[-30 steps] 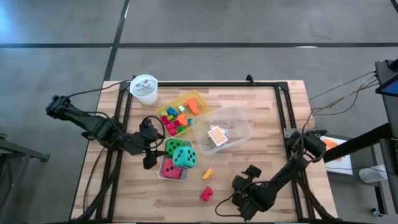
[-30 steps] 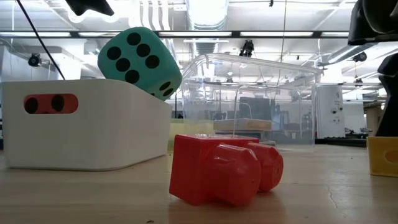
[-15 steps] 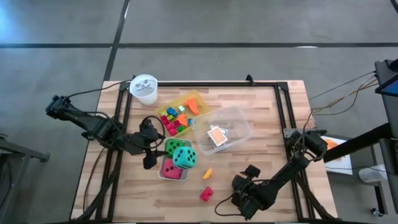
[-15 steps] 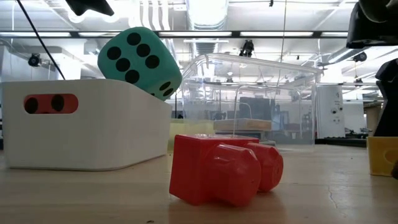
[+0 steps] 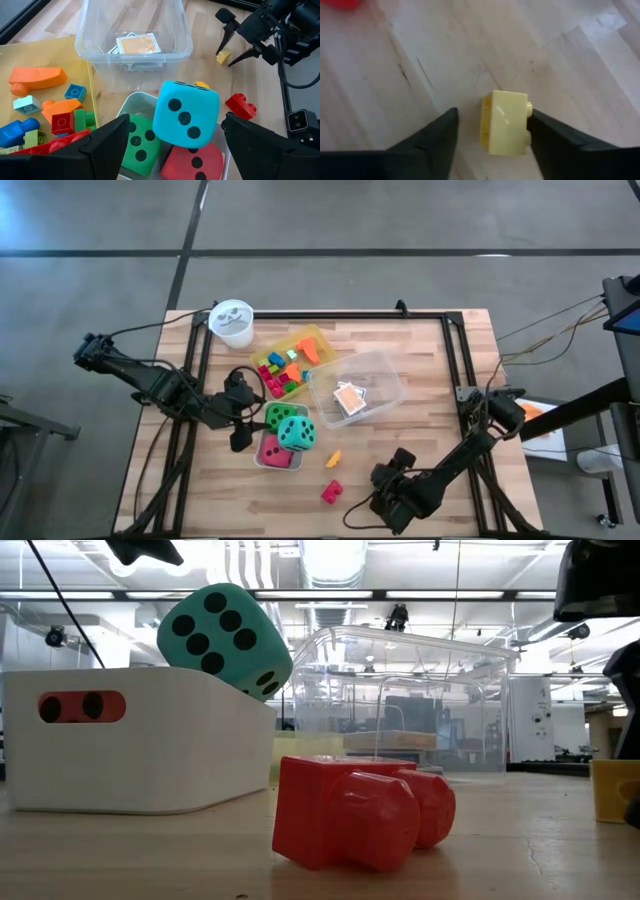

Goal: Pick & Place Toys
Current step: Put the yellow game piece into the yellow bin

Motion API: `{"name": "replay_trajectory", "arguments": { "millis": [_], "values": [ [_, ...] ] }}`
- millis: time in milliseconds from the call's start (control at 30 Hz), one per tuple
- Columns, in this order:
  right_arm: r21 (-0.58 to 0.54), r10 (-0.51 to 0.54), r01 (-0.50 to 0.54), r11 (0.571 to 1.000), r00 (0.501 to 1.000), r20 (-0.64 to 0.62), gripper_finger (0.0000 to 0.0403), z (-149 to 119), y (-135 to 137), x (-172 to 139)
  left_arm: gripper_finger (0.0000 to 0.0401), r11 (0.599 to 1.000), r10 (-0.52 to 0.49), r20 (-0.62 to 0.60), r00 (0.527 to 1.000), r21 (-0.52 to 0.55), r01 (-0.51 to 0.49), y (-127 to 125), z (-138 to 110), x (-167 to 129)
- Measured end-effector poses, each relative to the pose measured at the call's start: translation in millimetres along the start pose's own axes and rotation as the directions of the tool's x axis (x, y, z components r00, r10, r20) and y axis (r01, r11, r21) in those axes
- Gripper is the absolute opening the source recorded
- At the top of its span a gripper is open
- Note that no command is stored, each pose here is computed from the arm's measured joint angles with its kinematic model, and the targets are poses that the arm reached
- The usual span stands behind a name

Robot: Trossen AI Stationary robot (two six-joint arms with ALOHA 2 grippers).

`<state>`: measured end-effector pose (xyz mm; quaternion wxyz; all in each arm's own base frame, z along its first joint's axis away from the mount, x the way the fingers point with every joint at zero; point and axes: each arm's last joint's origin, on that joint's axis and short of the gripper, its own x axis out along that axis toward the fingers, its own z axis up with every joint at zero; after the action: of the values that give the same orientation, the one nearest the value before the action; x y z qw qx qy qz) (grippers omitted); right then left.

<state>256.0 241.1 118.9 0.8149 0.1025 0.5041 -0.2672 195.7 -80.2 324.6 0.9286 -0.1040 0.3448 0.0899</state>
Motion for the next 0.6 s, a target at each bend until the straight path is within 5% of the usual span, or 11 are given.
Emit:
{"name": "replay_trajectory", "arguments": {
  "millis": [233,600],
  "values": [
    [0.001,-0.020,0.020,1.000,1.000,-0.010,0.0087,0,-3,0,0.0314,1.000,0.000,0.000,1.000,0.000,0.000,0,0,0],
    [0.035,0.029,-0.030,0.999,0.999,0.012,0.0085,11,-10,-21,0.0314,1.000,0.000,0.000,1.000,0.000,0.000,0,0,0]
  ]
}}
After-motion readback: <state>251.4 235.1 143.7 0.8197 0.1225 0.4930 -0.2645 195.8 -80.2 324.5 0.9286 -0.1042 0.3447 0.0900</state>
